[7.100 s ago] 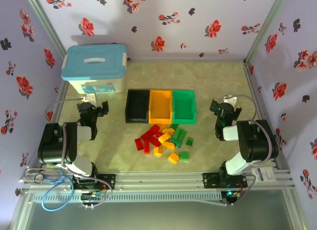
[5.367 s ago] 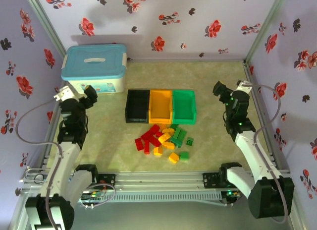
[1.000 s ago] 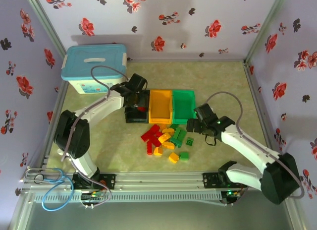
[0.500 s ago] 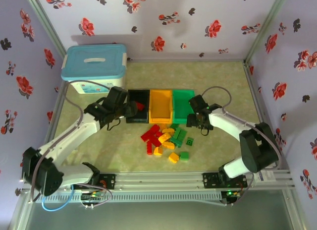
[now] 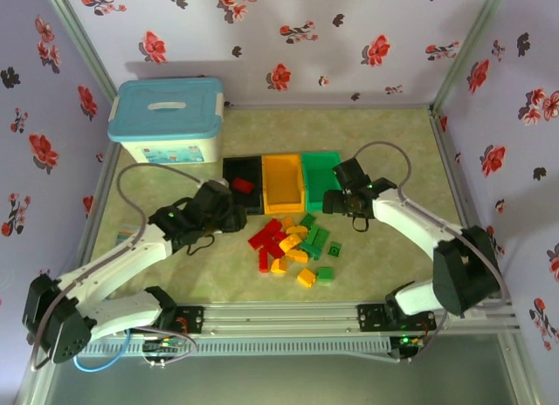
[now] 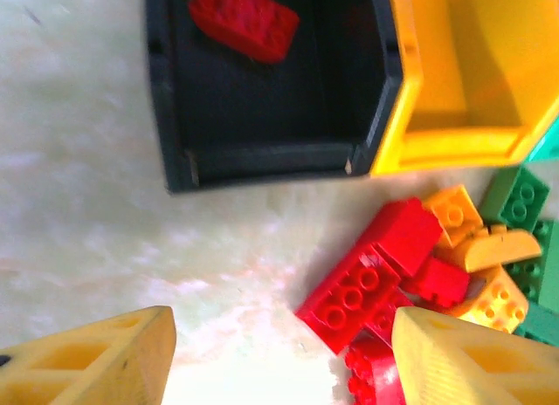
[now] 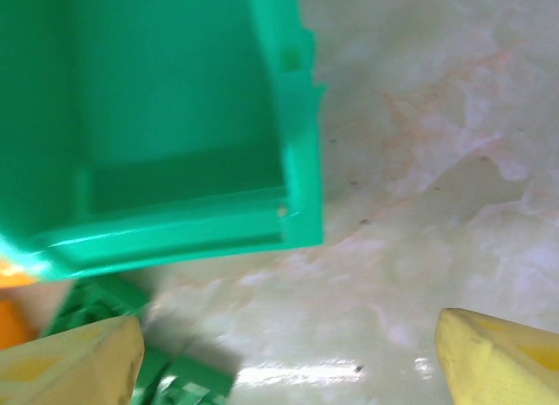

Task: Sort the legos into containers by color
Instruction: Pick up the lego from the middle-left of the table.

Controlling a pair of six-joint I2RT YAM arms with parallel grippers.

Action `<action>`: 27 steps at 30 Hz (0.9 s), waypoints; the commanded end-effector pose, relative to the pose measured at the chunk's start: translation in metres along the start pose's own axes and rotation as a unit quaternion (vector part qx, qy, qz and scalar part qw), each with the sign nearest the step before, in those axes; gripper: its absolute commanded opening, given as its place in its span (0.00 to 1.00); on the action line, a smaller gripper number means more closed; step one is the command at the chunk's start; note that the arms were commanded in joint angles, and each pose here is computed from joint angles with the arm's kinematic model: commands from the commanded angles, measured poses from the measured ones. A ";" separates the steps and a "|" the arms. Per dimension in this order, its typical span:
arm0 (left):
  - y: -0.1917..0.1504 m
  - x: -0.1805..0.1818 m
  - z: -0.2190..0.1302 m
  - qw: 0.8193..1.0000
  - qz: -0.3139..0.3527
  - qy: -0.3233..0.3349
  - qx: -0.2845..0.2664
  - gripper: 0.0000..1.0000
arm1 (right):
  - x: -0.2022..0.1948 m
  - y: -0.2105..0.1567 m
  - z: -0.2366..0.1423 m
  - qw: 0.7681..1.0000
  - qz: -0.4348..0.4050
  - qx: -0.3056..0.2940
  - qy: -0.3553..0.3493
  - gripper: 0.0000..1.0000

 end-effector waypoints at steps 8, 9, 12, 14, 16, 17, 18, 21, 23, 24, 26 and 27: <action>-0.057 -0.042 0.043 0.994 0.034 0.007 0.099 0.61 | 0.005 -0.014 -0.045 0.998 -0.004 -0.018 0.062 0.90; -0.061 -0.045 0.045 0.994 0.035 0.005 0.102 0.60 | 0.005 -0.015 -0.045 0.998 -0.003 -0.018 0.063 0.90; -0.070 -0.050 0.049 0.993 0.036 0.009 0.113 0.58 | 0.004 -0.017 -0.043 0.998 0.001 -0.014 0.061 0.89; -0.076 -0.055 0.049 0.992 0.039 0.011 0.121 0.57 | 0.003 -0.018 -0.041 0.998 0.005 -0.014 0.060 0.89; -0.081 -0.061 0.049 0.991 0.045 0.007 0.125 0.57 | 0.002 -0.018 -0.040 0.998 0.008 -0.016 0.058 0.89; -0.083 -0.064 0.049 0.991 0.049 0.006 0.127 0.57 | 0.002 -0.019 -0.040 0.998 0.009 -0.016 0.058 0.89; -0.086 -0.066 0.050 0.990 0.052 0.006 0.130 0.57 | 0.002 -0.019 -0.040 0.998 0.010 -0.018 0.059 0.89; -0.092 -0.067 0.055 0.988 0.055 0.014 0.140 0.55 | 0.001 -0.018 -0.040 0.998 0.011 -0.019 0.056 0.89; -0.095 -0.068 0.058 0.988 0.055 0.019 0.145 0.52 | 0.000 -0.018 -0.042 0.998 0.010 -0.022 0.054 0.89; -0.095 -0.069 0.059 0.988 0.055 0.019 0.146 0.50 | 0.000 -0.018 -0.042 0.998 0.009 -0.021 0.052 0.89; -0.096 -0.071 0.061 0.987 0.056 0.020 0.147 0.48 | -0.002 -0.017 -0.043 0.999 0.007 -0.023 0.046 0.89; -0.097 -0.071 0.062 0.987 0.056 0.022 0.149 0.47 | -0.003 -0.017 -0.044 0.999 0.005 -0.023 0.043 0.89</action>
Point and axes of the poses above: each hand's point on the last joint's axis, 136 mm out from that joint toward the fingers, its own z axis out along the fingers, its own x axis along the line the jaws close on, y = z × x, the point moved 4 cm from there along -z, back along the fingers, and after that the axes turned 2 degrees about z, right-handed, at the moved point
